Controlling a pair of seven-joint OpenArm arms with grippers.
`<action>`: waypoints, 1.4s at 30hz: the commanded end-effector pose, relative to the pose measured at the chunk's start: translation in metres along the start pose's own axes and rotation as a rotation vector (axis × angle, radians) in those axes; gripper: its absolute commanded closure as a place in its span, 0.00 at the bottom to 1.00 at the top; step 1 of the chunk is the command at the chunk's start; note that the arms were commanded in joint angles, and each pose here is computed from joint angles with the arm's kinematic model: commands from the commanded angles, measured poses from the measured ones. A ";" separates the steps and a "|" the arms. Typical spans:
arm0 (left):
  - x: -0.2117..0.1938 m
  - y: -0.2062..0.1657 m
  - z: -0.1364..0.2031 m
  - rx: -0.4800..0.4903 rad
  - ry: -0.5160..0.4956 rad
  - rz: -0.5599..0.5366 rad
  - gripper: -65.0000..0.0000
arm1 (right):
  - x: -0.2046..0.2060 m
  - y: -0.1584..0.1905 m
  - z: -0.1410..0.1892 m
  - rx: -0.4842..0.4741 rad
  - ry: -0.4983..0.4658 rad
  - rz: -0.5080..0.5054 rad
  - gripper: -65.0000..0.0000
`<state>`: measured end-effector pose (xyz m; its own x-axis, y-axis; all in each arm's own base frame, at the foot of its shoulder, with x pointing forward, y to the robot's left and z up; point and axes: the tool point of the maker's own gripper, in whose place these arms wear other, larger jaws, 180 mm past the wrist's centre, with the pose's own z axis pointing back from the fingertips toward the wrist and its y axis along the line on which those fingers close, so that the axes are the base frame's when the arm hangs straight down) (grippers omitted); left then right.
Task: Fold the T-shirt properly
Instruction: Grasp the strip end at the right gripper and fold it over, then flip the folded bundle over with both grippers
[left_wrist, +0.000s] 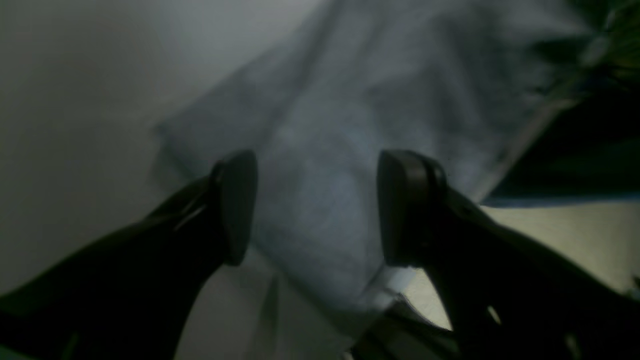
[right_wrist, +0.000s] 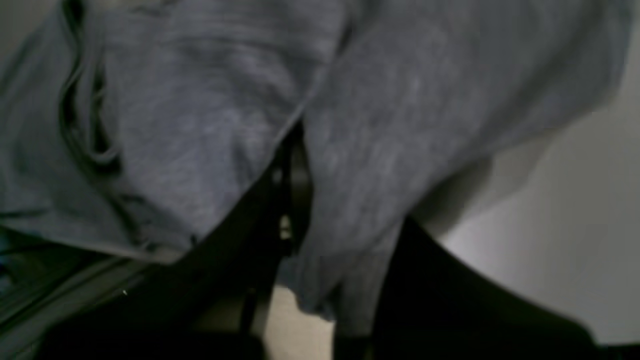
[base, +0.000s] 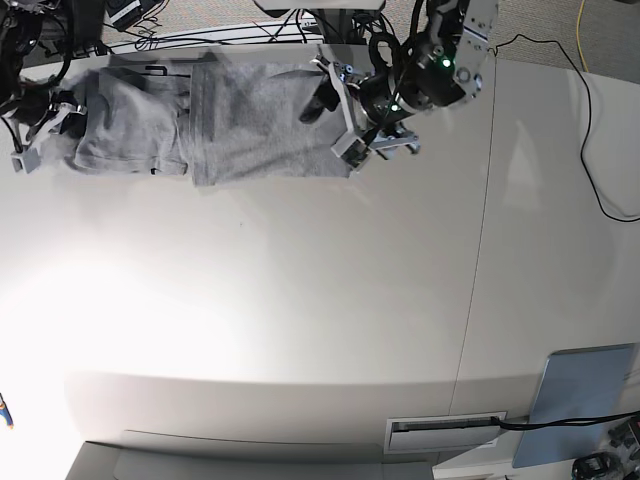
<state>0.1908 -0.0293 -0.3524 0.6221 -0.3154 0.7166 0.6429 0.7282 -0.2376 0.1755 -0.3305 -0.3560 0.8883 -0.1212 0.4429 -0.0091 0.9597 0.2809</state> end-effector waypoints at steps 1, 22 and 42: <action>0.003 0.002 -0.001 0.015 -0.027 0.002 0.41 | 0.026 0.010 0.012 0.009 -0.079 0.048 1.00; -0.050 0.007 -0.036 -0.004 0.017 0.046 0.41 | 0.014 0.250 -0.030 0.283 -0.153 0.415 1.00; -0.046 0.008 -0.035 -0.002 -0.002 0.045 0.41 | -0.036 0.353 -0.033 0.584 -0.099 0.586 0.54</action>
<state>0.1839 -0.0298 -0.4115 0.6479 -0.2780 0.7092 0.6142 0.7413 -0.2706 0.1548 0.0136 -0.3132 0.6438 0.3417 0.6846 -0.7012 0.6216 0.3492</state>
